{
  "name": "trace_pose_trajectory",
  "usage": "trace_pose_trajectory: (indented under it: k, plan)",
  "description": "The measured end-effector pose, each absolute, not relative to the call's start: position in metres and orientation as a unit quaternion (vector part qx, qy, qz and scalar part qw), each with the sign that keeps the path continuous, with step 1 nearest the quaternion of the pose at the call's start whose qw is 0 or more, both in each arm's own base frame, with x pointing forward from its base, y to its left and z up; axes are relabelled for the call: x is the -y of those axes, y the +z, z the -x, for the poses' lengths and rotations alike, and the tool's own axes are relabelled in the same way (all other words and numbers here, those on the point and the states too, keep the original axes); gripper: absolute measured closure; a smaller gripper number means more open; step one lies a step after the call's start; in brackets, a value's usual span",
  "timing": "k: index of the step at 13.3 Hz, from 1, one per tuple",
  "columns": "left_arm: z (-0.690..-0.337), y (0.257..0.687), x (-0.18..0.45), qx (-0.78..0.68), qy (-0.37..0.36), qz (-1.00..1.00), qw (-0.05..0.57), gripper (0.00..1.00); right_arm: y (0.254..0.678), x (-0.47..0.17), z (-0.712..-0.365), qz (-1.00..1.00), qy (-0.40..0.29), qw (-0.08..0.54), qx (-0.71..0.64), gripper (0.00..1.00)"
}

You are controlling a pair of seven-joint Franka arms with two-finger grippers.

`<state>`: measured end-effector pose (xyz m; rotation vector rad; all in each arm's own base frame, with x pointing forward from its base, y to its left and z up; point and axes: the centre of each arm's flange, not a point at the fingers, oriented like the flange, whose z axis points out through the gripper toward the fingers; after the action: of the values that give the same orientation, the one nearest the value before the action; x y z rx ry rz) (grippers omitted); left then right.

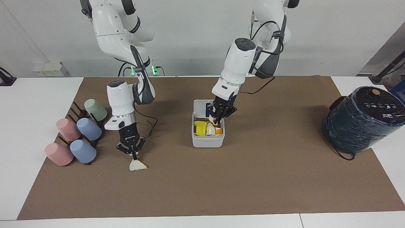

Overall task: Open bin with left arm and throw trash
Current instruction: 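Return the left arm to rest while the right gripper lifts the cheese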

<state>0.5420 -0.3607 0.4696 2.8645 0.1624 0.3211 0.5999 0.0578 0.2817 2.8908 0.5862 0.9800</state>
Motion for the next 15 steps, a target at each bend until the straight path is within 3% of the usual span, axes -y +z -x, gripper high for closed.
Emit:
trace_pose_trajectory:
  k: [1,2,5,6,9,11,15]
  plan:
    - [-0.544,0.471,0.358,-0.058,0.109,-0.984,0.125,0.37,0.280,-0.059,-0.599,-0.930,0.314,0.016,-0.189,0.40]
    - [-0.547,0.474,0.354,-0.062,0.104,-0.985,0.121,0.37,0.278,-0.061,-0.599,-0.930,0.312,0.015,-0.191,0.37]
    - [-0.569,0.486,0.316,-0.064,0.076,-0.991,0.093,0.37,0.269,-0.063,-0.596,-0.928,0.320,0.014,-0.191,0.37]
    - [-0.580,0.491,0.297,-0.055,0.069,-0.993,0.084,0.37,0.266,-0.063,-0.595,-0.927,0.323,0.014,-0.190,0.42]
    - [-0.609,0.497,0.221,-0.022,0.046,-0.997,0.060,0.37,0.265,-0.062,-0.595,-0.925,0.330,0.015,-0.189,0.78]
    - [-0.619,0.501,0.172,0.006,0.023,-0.999,0.048,0.37,0.267,-0.063,-0.595,-0.924,0.333,0.014,-0.188,0.95]
    - [-0.623,0.520,0.085,0.046,-0.006,-0.999,0.019,0.33,0.290,-0.067,-0.599,-0.917,0.351,0.016,-0.190,0.97]
